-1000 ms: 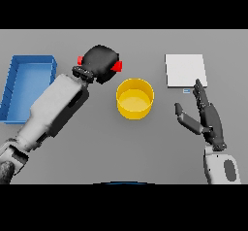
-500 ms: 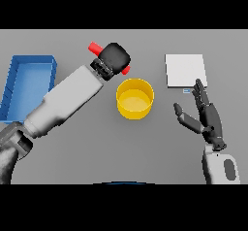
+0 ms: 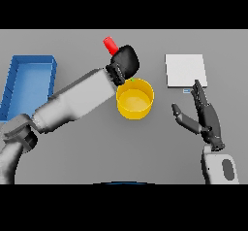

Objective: Pick up the red beaker and tilt it to pour out 1 green nut into yellow bowl. Pick up the yellow bowl and place it on the metallic measuring scale.

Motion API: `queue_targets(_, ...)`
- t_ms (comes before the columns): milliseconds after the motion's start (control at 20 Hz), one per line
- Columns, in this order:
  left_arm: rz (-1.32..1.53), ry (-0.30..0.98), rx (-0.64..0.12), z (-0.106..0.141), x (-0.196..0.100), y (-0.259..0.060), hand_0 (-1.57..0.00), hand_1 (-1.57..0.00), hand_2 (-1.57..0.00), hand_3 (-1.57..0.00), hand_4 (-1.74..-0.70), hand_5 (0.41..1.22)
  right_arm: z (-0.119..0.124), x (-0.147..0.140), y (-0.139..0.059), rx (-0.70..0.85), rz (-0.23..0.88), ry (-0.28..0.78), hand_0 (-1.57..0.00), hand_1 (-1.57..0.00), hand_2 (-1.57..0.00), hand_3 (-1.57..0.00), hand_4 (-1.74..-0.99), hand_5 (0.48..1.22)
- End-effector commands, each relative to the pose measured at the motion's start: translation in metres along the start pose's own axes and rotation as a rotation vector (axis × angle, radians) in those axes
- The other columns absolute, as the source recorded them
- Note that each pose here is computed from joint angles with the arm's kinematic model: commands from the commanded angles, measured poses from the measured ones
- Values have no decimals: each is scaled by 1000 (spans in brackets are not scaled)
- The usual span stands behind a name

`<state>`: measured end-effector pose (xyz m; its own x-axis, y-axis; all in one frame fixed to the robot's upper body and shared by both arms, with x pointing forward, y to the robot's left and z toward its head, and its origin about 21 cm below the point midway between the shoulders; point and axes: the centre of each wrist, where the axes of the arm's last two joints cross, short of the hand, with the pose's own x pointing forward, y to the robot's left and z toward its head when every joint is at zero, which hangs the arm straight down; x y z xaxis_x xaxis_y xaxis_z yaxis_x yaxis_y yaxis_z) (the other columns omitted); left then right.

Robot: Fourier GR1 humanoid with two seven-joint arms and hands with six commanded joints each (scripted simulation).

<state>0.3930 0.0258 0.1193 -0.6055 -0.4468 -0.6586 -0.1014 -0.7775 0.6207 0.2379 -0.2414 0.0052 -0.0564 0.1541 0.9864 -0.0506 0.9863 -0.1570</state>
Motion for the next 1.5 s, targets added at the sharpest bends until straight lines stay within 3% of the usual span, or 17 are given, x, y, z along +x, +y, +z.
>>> queue_targets(0,-47,-14,-10,-1,2,6,-1571,-1571,-1571,-1546,-1738,1221,3,2,-2,-4,10,-19,1,1,1,1,-1283,602)
queue_targets(500,-273,-12,-81,-10,14,24,-1571,-1571,-1571,-1568,-1741,1221,3,-1,-4,-14,33,-4,1,1,1,1,-1268,589)
queue_targets(800,-325,20,-53,-8,-4,35,-1571,-1571,-1571,-1570,-1740,1221,4,0,-2,-7,31,-8,1,1,1,1,-1233,585)
queue_targets(850,-326,39,-50,-7,-9,38,-1571,-1571,-1571,-1570,-1738,1189,3,1,-4,-11,34,-17,1,1,1,1,-1226,587)
queue_targets(950,-310,80,-3,-2,-28,52,-1571,-1571,-1571,-1571,-1738,1171,1,2,-1,-8,28,-21,1,1,1,1,-1219,595)
queue_targets(1050,-294,136,60,6,-53,64,-1571,-1269,-1251,-1571,-1644,1189,-2,1,1,0,25,-28,1,1,1,1,-1222,609)
queue_targets(1150,-276,221,102,19,-92,83,-1571,-1378,-1366,-1212,-1679,1201,-2,2,-1,6,15,-34,1,1,1,1,-1231,620)
queue_targets(1350,-103,409,148,51,-167,113,-1571,-1492,-1487,-1424,-1553,1213,-5,2,-1,18,16,-33,1,1,1,1,-1266,639)
queue_targets(1450,63,473,150,61,-197,107,-1571,-1520,-1517,-1477,-1578,1216,-5,2,-3,29,16,-42,1,1,1,1,-1281,644)
